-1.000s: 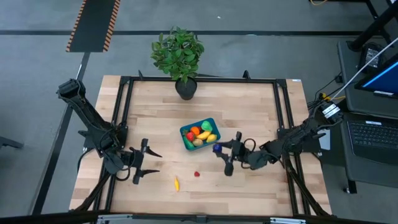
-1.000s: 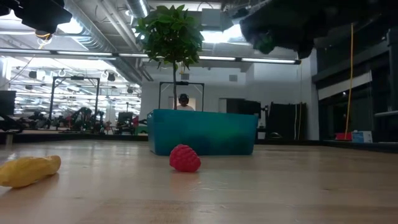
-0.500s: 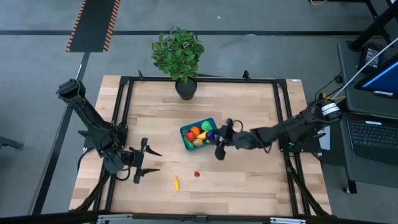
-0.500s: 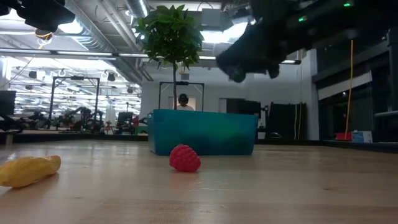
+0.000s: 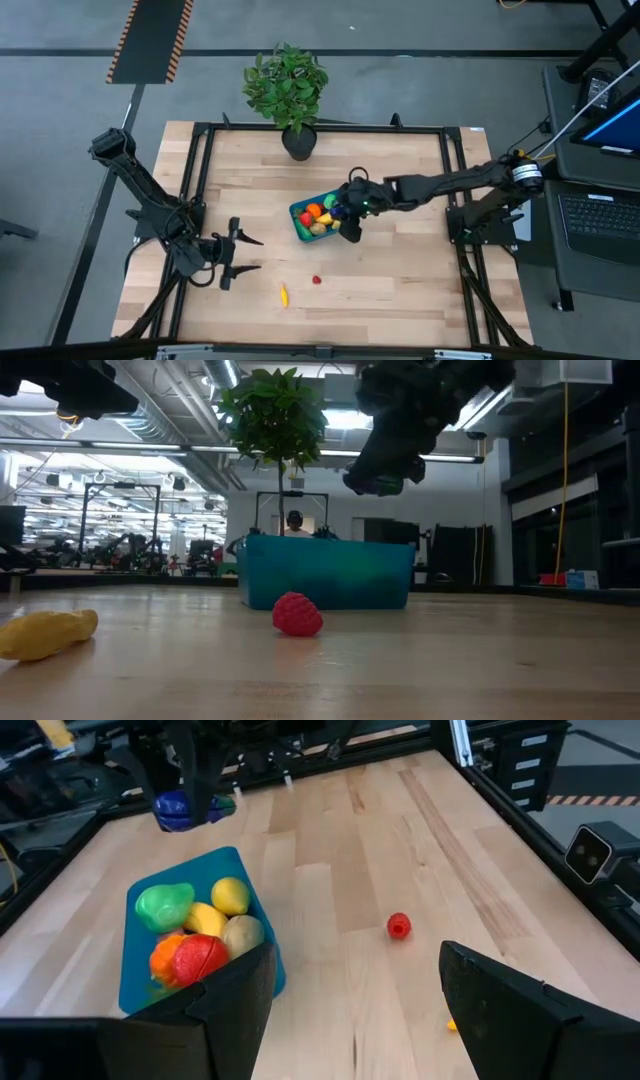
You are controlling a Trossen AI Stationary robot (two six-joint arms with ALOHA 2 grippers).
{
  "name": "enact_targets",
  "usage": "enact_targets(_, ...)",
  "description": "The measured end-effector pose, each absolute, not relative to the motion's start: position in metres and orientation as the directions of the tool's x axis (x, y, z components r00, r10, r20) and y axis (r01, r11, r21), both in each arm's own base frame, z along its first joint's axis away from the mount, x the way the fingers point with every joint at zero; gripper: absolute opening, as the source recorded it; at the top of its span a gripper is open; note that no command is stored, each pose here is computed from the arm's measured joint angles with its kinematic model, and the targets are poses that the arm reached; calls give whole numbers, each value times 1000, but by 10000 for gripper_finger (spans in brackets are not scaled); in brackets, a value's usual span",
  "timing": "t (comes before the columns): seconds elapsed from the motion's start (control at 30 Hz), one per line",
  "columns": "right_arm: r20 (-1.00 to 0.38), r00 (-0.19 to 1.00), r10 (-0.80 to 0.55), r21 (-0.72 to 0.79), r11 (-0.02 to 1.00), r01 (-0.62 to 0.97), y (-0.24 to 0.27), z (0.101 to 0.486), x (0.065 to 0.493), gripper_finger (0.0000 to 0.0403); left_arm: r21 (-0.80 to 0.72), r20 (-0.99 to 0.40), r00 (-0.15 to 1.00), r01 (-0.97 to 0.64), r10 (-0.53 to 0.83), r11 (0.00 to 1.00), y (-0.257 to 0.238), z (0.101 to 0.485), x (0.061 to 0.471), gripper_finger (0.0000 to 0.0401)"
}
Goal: Pick and placing Produce into tupperware
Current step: Put the violet eggplant into the blue bin
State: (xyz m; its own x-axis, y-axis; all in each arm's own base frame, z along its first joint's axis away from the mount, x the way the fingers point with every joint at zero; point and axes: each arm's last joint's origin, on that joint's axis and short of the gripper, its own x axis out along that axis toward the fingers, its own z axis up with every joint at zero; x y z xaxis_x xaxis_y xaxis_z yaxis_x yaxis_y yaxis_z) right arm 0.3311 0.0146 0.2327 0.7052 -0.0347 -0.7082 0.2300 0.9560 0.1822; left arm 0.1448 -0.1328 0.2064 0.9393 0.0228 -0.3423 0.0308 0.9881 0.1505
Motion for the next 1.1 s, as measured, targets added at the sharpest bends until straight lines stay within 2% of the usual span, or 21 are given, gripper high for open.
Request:
enact_targets(0.3,-800,599,25,148,976,158,-1,238,364,155,144,-342,939,29,22,989,-133,206,145,271)
enact_targets(0.63,-851,522,61,150,980,130,-13,218,387,155,146,-345,938,29,23,989,-133,206,145,271)
enact_targets(0.97,-859,506,82,163,979,119,-13,199,396,155,152,-353,935,29,27,988,-132,205,144,271)
enact_targets(1.1,-866,492,83,171,976,137,-13,190,399,180,141,-355,935,25,27,990,-132,205,144,271)
